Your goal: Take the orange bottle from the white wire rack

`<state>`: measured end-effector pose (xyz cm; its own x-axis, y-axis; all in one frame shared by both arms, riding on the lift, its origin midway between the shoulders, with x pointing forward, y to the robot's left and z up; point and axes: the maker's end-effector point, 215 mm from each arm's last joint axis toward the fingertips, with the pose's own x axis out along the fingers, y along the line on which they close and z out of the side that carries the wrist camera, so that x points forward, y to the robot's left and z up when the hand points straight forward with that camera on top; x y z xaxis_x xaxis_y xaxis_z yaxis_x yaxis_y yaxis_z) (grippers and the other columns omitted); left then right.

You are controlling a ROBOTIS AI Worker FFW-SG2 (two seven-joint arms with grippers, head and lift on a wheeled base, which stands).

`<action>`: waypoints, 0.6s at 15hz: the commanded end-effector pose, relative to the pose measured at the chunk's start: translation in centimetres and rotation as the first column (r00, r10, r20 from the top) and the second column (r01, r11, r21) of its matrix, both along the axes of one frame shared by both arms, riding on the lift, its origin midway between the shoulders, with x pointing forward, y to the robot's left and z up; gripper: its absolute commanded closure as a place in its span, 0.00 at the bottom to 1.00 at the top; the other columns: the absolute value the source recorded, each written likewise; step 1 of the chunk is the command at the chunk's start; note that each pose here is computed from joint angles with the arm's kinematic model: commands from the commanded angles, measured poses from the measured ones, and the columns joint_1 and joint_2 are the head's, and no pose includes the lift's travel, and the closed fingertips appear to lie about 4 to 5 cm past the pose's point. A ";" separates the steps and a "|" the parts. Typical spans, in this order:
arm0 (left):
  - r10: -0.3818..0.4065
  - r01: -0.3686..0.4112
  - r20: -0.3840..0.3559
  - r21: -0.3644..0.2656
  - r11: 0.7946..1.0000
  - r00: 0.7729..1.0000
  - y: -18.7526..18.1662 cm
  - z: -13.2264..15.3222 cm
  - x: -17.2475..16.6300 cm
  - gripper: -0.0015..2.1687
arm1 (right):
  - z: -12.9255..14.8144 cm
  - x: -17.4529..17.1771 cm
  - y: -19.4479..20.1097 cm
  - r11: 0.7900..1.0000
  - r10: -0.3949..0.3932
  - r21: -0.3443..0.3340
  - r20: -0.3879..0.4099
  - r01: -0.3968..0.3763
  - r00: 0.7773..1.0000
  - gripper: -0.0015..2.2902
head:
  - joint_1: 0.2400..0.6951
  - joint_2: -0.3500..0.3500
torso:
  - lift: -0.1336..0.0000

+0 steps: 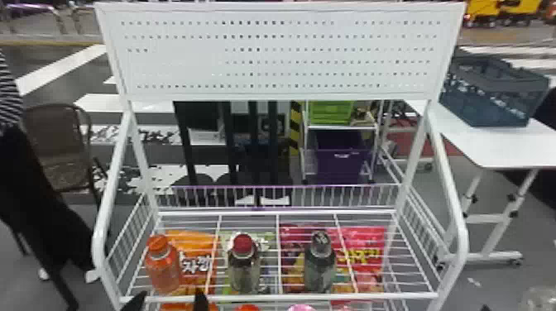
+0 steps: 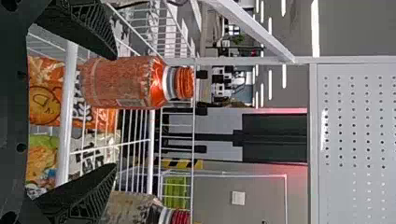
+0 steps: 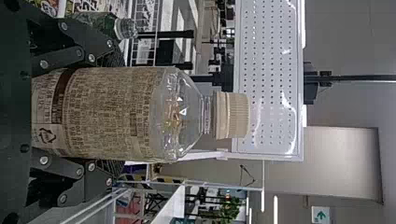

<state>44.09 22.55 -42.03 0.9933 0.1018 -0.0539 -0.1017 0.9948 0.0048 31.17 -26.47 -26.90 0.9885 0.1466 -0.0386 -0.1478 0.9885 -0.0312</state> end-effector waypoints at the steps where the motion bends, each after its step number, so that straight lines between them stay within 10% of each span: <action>1: 0.008 -0.008 0.008 0.016 1.000 1.000 0.7 -0.1 1.7 0.03 | -0.1 -0.1 -0.2 1.000 -0.003 -0.003 -0.002 0.003 1.000 0.45 | 0.57 0.50 | 1.00; 9: 0.027 -0.027 -0.008 0.037 0.999 1.000 2.9 -1.4 5.8 0.03 | -0.1 -0.1 -0.4 1.000 -0.006 -0.008 -0.007 0.006 1.000 0.45 | 0.57 0.50 | 1.00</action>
